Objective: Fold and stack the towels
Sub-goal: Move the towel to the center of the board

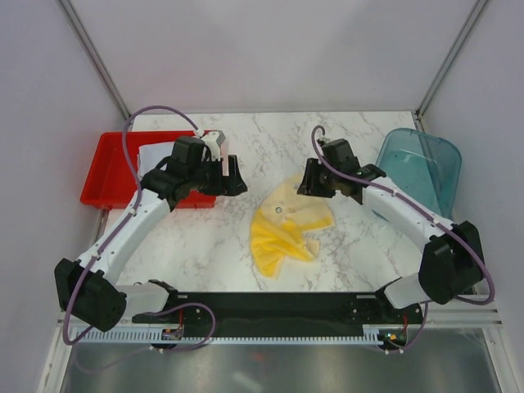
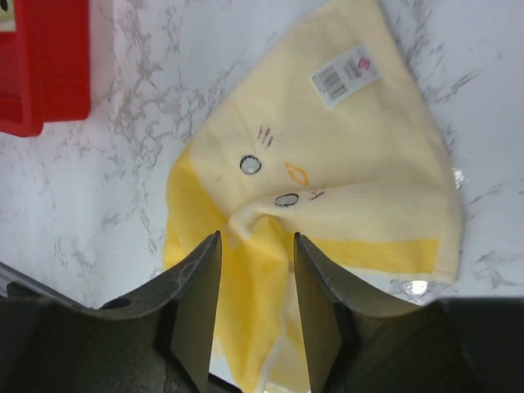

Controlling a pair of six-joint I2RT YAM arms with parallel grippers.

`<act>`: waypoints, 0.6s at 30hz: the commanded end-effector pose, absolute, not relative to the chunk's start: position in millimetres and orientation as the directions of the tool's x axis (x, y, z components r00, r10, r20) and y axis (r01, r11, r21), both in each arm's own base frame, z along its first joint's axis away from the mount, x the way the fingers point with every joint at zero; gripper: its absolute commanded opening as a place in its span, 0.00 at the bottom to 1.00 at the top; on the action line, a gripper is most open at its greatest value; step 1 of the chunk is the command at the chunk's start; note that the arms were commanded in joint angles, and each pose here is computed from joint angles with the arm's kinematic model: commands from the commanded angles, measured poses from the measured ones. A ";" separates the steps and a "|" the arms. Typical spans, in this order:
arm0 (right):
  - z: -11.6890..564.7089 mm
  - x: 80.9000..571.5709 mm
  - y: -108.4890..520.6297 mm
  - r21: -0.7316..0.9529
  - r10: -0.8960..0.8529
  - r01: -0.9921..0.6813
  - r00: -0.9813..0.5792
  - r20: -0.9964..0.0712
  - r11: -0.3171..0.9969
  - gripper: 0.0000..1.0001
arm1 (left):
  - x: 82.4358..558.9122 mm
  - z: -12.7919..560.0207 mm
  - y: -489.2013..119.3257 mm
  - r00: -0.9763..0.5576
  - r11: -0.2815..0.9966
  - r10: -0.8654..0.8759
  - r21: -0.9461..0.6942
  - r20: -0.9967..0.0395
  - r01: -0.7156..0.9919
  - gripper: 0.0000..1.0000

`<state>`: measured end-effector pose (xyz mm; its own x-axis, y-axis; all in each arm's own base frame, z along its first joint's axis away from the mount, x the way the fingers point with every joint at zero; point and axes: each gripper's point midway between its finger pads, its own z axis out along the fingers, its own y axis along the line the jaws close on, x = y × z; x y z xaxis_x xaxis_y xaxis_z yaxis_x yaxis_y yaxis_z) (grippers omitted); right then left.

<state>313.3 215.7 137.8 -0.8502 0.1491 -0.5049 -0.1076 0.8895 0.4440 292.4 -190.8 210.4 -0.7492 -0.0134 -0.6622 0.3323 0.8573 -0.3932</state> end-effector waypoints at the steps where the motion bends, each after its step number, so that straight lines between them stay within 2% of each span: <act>1: 169.5 316.4 186.7 0.305 0.085 -0.128 -0.796 -0.599 0.944 0.49 | 274.6 204.9 -205.5 -0.773 0.803 0.033 -0.443 -0.634 0.398 0.88; 6: 133.1 280.3 176.3 0.334 0.121 -0.070 -0.847 -0.518 0.940 0.47 | 237.5 173.8 -217.3 -0.821 0.787 0.094 -0.463 -0.563 0.408 0.87; 9: 120.1 292.4 164.8 0.293 0.203 0.049 -0.828 -0.523 0.955 0.47 | 232.8 162.2 -217.8 -0.837 0.801 0.088 -0.461 -0.540 0.382 0.86; 11: 111.9 310.0 148.3 0.211 0.242 0.145 -0.791 -0.562 0.967 0.46 | 234.2 167.7 -225.4 -0.839 0.781 0.077 -0.491 -0.539 0.387 0.86; 13: 104.0 312.5 140.4 0.214 0.344 0.271 -0.769 -0.538 0.939 0.47 | 241.8 174.7 -227.7 -0.827 0.781 0.067 -0.487 -0.559 0.392 0.86; 15: 96.8 309.1 146.9 0.284 0.466 0.371 -0.739 -0.486 0.884 0.48 | 270.8 189.1 -228.4 -0.768 0.810 0.063 -0.417 -0.637 0.413 0.87; 16: 97.4 311.0 155.1 0.332 0.503 0.383 -0.723 -0.473 0.862 0.48 | 287.9 205.0 -230.8 -0.729 0.818 0.050 -0.391 -0.683 0.423 0.87; 18: 93.9 307.3 155.5 0.346 0.543 0.422 -0.698 -0.466 0.838 0.47 | 314.5 203.2 -247.3 -0.700 0.804 0.077 -0.371 -0.710 0.465 0.87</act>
<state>299.9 154.1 88.2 -0.8002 0.3809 -0.4632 0.2813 0.9205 0.2711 263.6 -226.0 170.8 -0.8133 0.0948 -0.5741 0.3897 0.8215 -0.4164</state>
